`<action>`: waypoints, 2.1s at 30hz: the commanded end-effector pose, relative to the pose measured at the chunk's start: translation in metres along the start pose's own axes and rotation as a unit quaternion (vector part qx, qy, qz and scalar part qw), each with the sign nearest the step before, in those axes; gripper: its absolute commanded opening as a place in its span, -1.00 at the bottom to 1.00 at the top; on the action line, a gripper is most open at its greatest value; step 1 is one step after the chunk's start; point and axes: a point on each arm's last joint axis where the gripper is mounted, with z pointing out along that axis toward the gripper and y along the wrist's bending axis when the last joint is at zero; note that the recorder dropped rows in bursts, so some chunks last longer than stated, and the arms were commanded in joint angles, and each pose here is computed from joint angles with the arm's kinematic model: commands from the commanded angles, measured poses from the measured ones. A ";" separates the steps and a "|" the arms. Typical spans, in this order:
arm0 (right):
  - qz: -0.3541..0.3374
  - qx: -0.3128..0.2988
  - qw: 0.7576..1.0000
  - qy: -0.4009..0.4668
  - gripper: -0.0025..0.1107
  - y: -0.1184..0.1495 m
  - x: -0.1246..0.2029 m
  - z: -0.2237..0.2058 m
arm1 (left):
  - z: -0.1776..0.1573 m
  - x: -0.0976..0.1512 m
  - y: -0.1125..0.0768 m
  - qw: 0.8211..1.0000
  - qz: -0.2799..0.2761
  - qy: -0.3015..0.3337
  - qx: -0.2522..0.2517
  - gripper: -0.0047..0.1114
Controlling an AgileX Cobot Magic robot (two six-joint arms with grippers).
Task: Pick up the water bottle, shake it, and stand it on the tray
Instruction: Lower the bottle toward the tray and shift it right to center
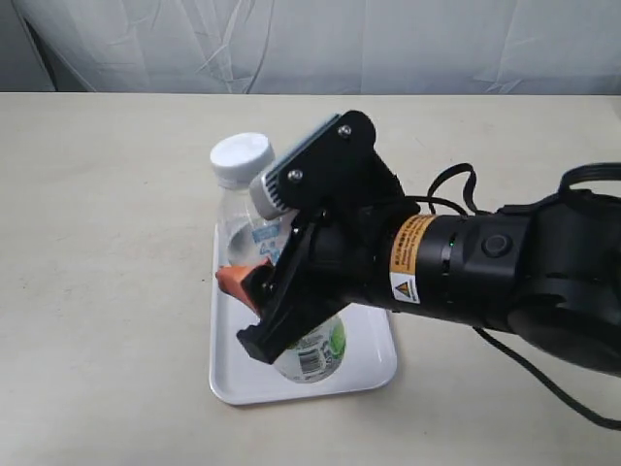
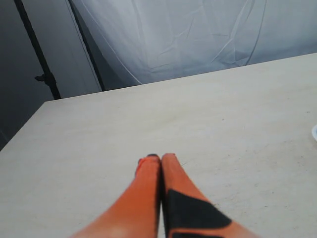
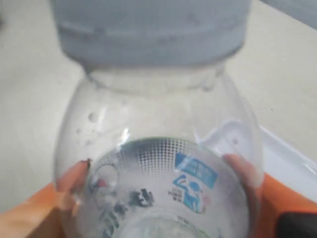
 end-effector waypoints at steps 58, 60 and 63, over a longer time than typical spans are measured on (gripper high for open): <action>0.005 0.071 0.995 -0.065 -0.97 0.000 -0.016 -0.015 | 0.000 0.001 0.000 1.000 -0.003 0.001 0.000 -0.91; 0.026 0.120 0.988 -0.094 -0.97 -0.016 -0.018 -0.017 | 0.000 0.001 0.000 1.000 -0.003 0.001 0.000 -0.91; 0.045 0.176 0.974 -0.136 -0.97 -0.030 -0.022 -0.022 | 0.000 0.001 0.000 1.000 -0.003 0.001 0.000 -0.91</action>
